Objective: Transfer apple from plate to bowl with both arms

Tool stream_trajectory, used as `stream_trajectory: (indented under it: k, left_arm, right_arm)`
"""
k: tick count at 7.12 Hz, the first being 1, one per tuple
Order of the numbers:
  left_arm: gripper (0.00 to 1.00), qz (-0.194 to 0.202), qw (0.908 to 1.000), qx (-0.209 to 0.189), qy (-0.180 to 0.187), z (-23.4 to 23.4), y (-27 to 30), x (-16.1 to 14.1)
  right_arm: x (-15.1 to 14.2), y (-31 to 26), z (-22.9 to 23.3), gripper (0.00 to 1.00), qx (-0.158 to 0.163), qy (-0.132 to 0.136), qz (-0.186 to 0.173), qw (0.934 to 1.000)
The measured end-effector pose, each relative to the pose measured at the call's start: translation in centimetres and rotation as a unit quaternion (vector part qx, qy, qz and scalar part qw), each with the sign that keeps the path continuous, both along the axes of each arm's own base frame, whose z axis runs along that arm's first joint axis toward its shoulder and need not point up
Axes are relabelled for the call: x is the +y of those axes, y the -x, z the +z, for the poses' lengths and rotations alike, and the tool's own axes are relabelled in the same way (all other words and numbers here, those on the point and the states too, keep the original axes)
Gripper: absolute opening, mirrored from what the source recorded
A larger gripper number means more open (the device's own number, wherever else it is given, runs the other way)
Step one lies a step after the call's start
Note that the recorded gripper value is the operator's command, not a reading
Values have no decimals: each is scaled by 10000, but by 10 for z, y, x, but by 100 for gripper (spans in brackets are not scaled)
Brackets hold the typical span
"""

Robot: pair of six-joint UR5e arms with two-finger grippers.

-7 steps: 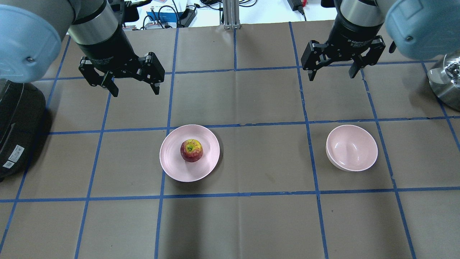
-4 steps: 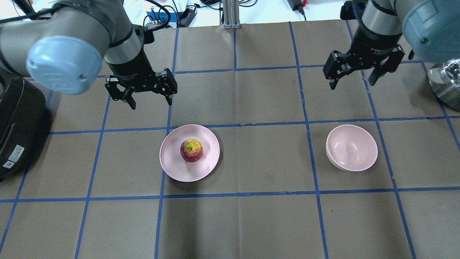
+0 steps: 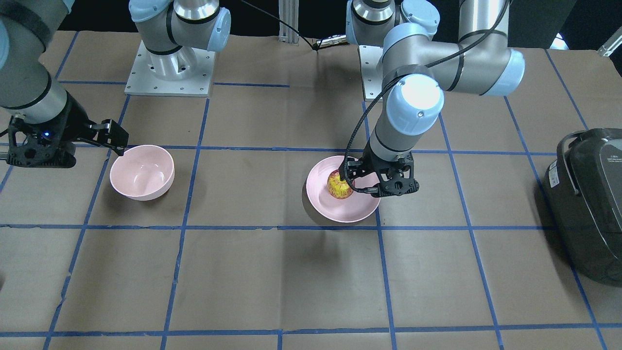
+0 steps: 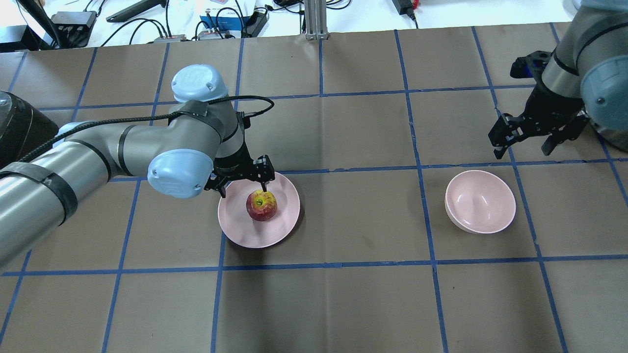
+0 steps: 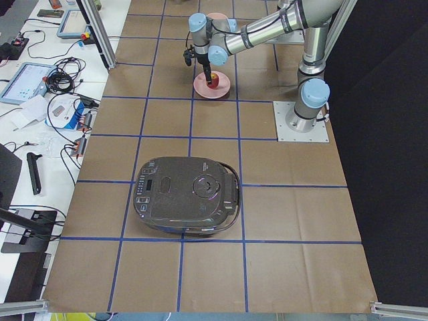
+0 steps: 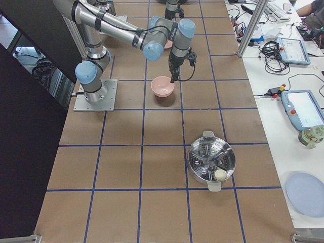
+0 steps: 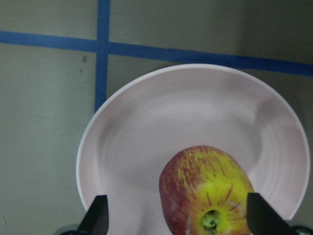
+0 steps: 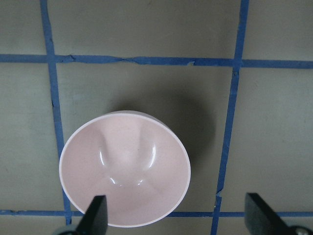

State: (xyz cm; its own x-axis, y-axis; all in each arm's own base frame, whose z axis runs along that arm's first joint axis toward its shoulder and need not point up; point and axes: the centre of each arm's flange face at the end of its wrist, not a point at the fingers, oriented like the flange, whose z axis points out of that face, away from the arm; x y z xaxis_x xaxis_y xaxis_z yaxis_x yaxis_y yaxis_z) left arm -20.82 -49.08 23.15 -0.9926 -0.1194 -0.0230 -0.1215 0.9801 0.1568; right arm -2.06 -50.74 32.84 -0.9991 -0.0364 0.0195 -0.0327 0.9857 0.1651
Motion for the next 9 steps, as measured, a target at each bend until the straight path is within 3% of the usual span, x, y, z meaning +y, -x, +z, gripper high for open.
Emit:
stream_trajectory:
  k: [2, 3, 4, 5, 6, 8, 9]
  left_arm:
    - [100, -43, 9999, 125, -2, -10, 13, 4]
    - [100, -18, 9998, 190, -2, -12, 18, 6]
    - [100, -15, 9998, 212, -15, -13, 20, 8]
    - [95, -27, 9998, 211, -48, -17, 20, 9]
    - [91, -40, 9998, 195, -97, -22, 20, 10]
    - [41, -63, 9996, 156, -214, -35, 22, 10]
    - [34, -94, 9996, 150, -225, -36, 24, 10]
  right_arm:
    - [10, 15, -71, 98, -14, -50, -79, 10000]
    - [16, 20, -95, 85, -35, -78, -147, 9999]
    - [22, 23, -108, 33, -58, -98, -198, 9997]
    - [27, 23, -115, 7, -77, -138, -228, 9996]
    - [30, 23, -118, 5, -80, -162, -244, 9995]
    - [28, 24, -112, 3, -39, -99, -292, 9995]
    - [26, 24, -107, 3, -23, -46, -354, 9994]
